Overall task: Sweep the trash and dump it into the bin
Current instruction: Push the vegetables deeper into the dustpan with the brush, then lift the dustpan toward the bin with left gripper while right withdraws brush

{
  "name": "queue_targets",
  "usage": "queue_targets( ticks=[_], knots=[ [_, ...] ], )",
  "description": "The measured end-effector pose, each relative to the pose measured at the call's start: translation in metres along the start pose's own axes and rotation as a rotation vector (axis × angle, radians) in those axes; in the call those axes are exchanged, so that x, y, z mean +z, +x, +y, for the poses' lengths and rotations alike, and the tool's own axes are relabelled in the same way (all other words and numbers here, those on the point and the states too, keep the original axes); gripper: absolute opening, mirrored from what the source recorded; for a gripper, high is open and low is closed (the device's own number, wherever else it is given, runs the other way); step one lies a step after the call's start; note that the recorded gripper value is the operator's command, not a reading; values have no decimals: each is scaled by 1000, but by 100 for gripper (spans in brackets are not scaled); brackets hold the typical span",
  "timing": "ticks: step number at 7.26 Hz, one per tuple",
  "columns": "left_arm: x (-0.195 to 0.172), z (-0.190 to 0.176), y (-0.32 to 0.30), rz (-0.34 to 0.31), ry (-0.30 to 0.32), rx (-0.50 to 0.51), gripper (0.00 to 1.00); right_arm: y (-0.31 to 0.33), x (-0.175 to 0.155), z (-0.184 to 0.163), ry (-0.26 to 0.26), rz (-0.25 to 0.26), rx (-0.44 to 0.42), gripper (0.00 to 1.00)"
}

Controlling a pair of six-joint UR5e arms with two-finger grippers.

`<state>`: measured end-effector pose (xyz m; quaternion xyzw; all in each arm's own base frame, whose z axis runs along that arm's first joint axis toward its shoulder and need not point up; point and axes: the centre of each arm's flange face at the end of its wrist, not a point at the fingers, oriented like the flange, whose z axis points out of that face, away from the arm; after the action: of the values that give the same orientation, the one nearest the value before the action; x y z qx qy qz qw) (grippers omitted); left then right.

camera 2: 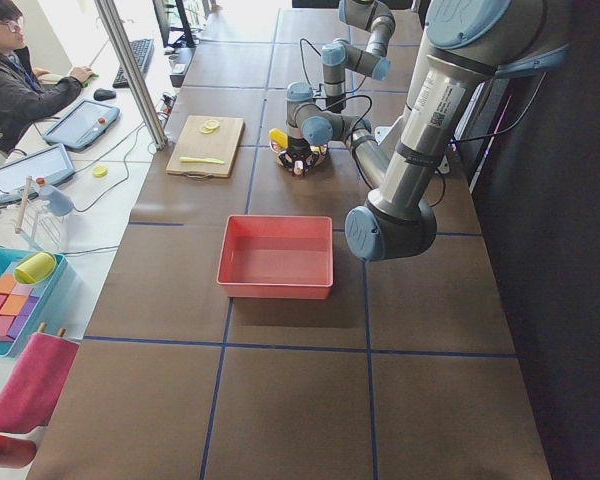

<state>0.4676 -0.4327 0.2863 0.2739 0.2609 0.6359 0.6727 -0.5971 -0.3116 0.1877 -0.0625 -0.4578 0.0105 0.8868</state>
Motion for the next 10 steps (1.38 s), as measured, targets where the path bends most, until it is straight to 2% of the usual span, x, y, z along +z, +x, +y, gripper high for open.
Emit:
queue_targets(
  ticks=[6, 8, 10],
  knots=[
    [2, 1, 0, 1, -3, -1, 0, 5, -37, 27, 27, 58, -37, 0],
    [2, 1, 0, 1, -3, -2, 0, 21, -47, 30, 24, 110, -75, 0],
    [1, 1, 0, 1, -1, -6, 0, 55, -42, 19, 22, 163, -155, 0]
  ],
)
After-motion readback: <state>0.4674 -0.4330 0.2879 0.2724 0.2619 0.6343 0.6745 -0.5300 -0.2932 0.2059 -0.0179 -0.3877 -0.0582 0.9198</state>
